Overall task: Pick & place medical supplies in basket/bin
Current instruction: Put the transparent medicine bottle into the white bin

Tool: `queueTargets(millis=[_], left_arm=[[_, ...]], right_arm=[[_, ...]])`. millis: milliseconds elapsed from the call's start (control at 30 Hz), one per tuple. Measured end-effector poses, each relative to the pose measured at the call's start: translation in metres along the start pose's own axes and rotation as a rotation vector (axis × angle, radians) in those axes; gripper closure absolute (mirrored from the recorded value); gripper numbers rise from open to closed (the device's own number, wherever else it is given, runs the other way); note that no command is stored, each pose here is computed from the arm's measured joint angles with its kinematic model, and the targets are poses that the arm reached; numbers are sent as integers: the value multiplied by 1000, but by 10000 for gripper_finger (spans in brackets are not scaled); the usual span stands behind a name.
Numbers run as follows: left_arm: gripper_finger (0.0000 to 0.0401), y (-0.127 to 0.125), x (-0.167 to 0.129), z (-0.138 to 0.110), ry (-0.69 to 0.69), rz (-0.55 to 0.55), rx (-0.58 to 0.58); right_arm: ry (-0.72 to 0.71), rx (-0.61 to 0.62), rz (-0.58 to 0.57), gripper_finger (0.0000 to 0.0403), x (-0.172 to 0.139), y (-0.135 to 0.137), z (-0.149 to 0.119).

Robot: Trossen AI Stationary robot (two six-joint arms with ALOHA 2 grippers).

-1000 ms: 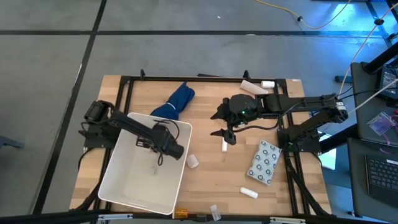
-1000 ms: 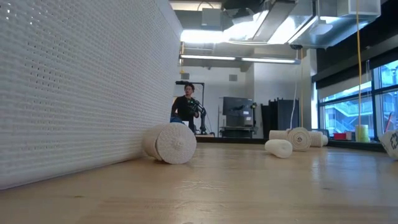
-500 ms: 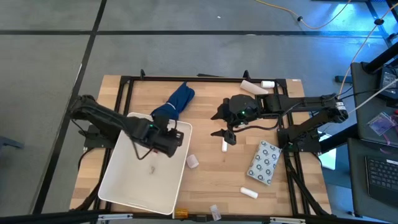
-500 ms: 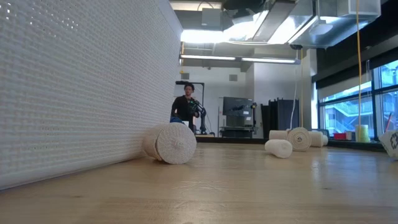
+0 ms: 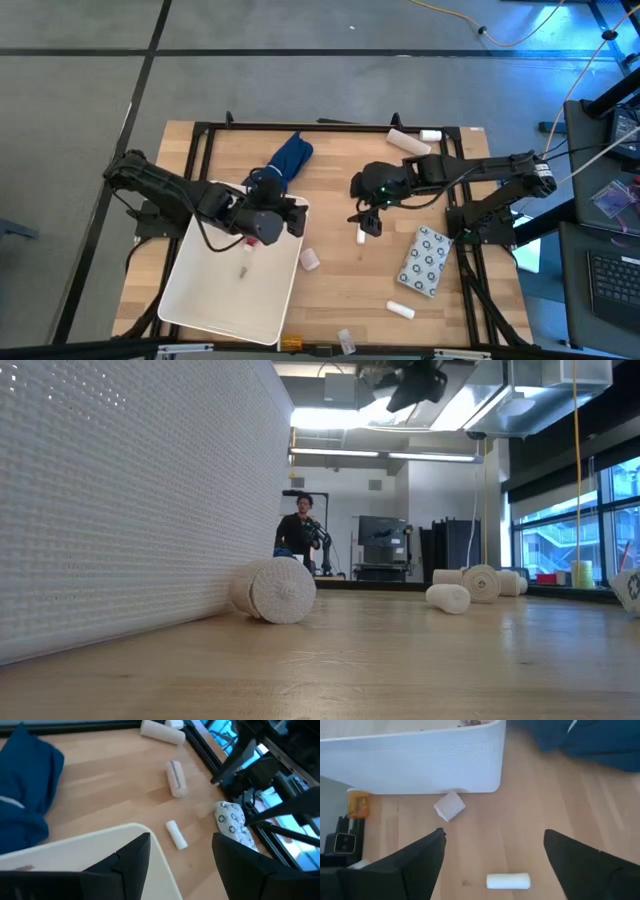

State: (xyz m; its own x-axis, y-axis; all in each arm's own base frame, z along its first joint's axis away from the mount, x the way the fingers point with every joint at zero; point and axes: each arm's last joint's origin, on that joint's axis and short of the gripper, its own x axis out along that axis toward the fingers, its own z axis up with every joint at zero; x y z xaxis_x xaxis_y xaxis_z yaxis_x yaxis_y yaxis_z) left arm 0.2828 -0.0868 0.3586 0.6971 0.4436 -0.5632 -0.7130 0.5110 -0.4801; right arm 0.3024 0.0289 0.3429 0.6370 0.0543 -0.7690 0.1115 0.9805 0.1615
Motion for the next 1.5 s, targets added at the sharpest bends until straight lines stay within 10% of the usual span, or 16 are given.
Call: queueTargets(millis=[567,1167,1500], left_arm=[[196,-51,-16,19,-116,-530,200],[200,-52,-9,13,-94,-522,219],[201,-53,-10,11,-31,-575,242]], right_arm=[[45,-121,59,68,0,32,-13],[52,275,23,68,1,92,-40],[140,492,45,71,55,159,-77]])
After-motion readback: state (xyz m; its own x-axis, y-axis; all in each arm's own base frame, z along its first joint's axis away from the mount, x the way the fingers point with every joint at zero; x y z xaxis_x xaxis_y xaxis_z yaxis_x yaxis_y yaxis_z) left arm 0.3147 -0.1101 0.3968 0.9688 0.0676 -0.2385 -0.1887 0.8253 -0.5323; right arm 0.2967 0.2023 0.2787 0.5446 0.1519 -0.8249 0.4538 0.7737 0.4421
